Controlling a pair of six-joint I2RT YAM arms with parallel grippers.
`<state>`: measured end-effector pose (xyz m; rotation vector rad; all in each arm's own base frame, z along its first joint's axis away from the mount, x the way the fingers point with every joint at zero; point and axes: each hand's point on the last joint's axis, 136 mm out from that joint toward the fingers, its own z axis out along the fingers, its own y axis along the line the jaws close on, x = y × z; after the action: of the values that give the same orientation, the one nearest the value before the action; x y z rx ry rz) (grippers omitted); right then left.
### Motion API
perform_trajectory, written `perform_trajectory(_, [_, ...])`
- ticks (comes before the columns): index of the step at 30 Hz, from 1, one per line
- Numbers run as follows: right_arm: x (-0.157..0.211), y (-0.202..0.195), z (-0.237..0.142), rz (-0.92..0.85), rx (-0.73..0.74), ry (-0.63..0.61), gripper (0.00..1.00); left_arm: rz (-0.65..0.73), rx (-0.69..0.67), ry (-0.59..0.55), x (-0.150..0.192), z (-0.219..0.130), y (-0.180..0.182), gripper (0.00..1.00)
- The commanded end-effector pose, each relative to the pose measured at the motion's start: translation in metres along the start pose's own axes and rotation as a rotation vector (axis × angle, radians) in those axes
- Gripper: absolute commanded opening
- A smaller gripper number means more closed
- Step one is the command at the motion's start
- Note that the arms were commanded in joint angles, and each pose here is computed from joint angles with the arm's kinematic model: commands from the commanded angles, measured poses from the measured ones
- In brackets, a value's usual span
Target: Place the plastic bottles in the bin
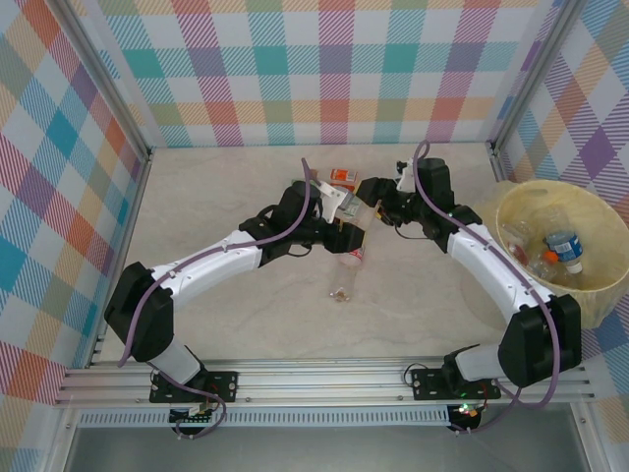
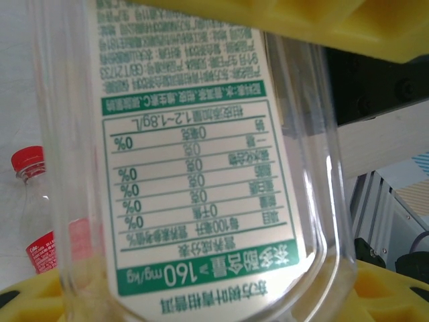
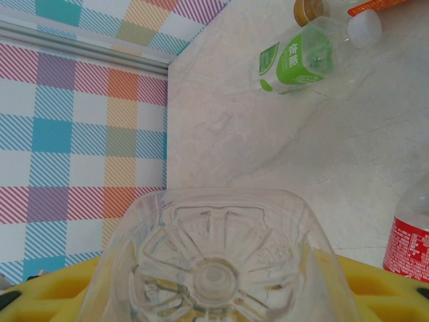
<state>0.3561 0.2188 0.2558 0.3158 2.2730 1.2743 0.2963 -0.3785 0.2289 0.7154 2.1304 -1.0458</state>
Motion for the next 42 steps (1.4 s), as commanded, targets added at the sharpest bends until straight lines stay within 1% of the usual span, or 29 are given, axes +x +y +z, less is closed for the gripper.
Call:
perform_trajectory(1, [-0.004,0.009,-0.008,-0.048,-0.012,-0.041,0.53,0.019,0.044,-0.031,-0.018,-0.002,-0.02,0.49])
perform_trajectory(5, [-0.005,0.007,-0.009,-0.05,0.0,-0.053,0.52,0.011,0.023,-0.015,-0.017,0.0,-0.016,0.51])
perform_trajectory(6, [-0.006,0.007,-0.01,-0.056,0.006,-0.059,0.51,0.006,0.013,-0.015,-0.016,0.001,-0.014,0.52])
perform_trajectory(7, [-0.008,0.006,-0.011,-0.065,0.018,-0.067,0.51,0.001,0.003,-0.02,-0.017,0.0,-0.013,0.56])
perform_trajectory(8, [-0.009,0.007,-0.014,-0.079,0.03,-0.071,0.51,-0.003,-0.006,-0.023,-0.018,0.0,-0.011,0.64])
perform_trajectory(9, [-0.012,0.007,-0.018,-0.102,0.056,-0.08,0.51,-0.011,-0.012,-0.029,-0.019,-0.001,-0.01,0.84])
perform_trajectory(10, [-0.014,0.008,-0.023,-0.128,0.085,-0.087,0.51,-0.021,-0.012,-0.04,-0.023,-0.004,-0.012,0.99])
perform_trajectory(13, [-0.023,0.012,-0.043,-0.224,0.174,-0.129,0.51,-0.04,0.031,-0.118,-0.038,-0.015,-0.024,1.0])
perform_trajectory(15, [-0.031,0.017,-0.06,-0.293,0.215,-0.177,0.51,-0.051,0.023,-0.171,-0.047,-0.021,-0.024,1.0])
perform_trajectory(18, [-0.046,0.033,-0.09,-0.403,0.263,-0.267,0.52,-0.073,-0.052,-0.22,-0.051,-0.029,-0.011,1.0])
perform_trajectory(22, [-0.069,0.058,-0.143,-0.546,0.347,-0.447,0.52,-0.11,-0.159,-0.3,-0.053,-0.044,0.01,1.0])
perform_trajectory(25, [-0.083,0.071,-0.179,-0.624,0.412,-0.575,0.52,-0.141,-0.231,-0.317,-0.052,-0.048,0.026,1.0])
perform_trajectory(28, [-0.093,0.082,-0.208,-0.68,0.472,-0.656,0.52,-0.175,-0.304,-0.321,-0.047,-0.05,0.04,1.0])
perform_trajectory(31, [-0.104,0.085,-0.241,-0.71,0.569,-0.74,0.52,-0.216,-0.38,-0.329,-0.043,-0.052,0.055,1.0])
perform_trajectory(34, [-0.113,0.084,-0.277,-0.719,0.675,-0.833,0.51,-0.274,-0.507,-0.328,-0.034,-0.058,0.079,1.0])
perform_trajectory(37, [-0.116,0.078,-0.309,-0.711,0.771,-0.904,0.51,-0.323,-0.569,-0.327,-0.026,-0.061,0.094,1.0])
perform_trajectory(39, [-0.117,0.067,-0.328,-0.686,0.853,-0.921,0.51,-0.344,-0.587,-0.326,-0.022,-0.063,0.1,1.0])
perform_trajectory(42, [-0.115,0.045,-0.351,-0.628,0.974,-0.9,0.5,-0.355,-0.603,-0.317,-0.019,-0.063,0.104,1.0])
